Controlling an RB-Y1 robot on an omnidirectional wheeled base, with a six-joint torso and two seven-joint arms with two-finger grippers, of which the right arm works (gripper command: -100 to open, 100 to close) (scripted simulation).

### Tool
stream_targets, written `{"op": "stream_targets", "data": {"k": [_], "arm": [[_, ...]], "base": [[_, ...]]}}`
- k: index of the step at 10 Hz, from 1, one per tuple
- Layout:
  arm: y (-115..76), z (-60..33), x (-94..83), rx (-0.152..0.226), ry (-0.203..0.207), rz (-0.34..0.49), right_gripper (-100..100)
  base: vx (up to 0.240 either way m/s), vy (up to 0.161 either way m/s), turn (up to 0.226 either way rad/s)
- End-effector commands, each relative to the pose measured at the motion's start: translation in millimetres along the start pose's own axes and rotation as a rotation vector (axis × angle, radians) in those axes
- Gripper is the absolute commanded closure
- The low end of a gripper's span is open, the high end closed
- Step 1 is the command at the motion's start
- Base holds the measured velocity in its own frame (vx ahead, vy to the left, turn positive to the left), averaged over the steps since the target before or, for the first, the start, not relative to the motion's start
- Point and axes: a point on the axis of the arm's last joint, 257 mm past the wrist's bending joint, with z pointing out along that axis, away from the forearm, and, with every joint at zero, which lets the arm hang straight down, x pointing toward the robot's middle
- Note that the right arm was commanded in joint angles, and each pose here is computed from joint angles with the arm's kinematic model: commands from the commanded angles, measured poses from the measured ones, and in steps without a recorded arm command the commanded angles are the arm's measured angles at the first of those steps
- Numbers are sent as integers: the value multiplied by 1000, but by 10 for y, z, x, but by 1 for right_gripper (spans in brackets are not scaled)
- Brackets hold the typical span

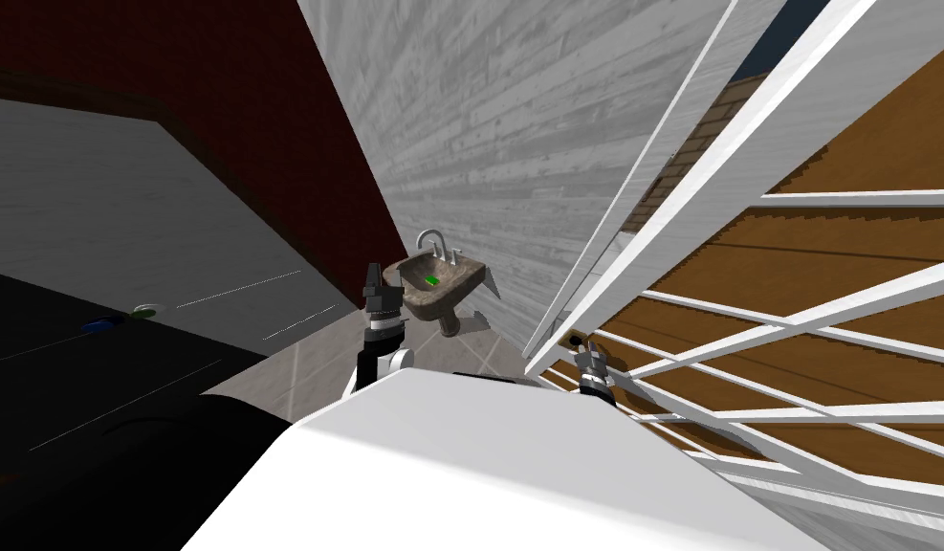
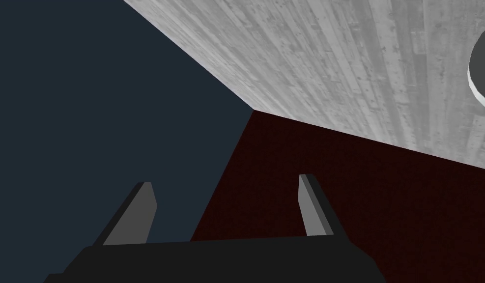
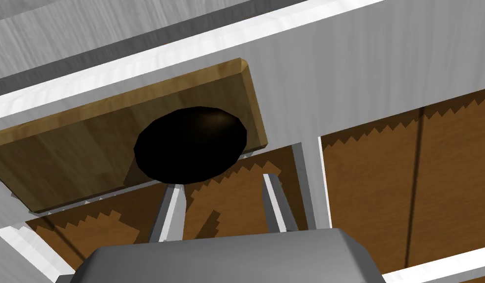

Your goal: Pull the door open

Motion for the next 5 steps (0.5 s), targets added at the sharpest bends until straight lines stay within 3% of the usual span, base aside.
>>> {"op": "stream_targets", "data": {"k": [1, 5], "arm": [[-23, 11, 54, 0, -2, 47, -100], [-44, 65, 132, -9, -19, 193, -100]], "base": [[-88, -3, 48], [-74, 1, 36]]}}
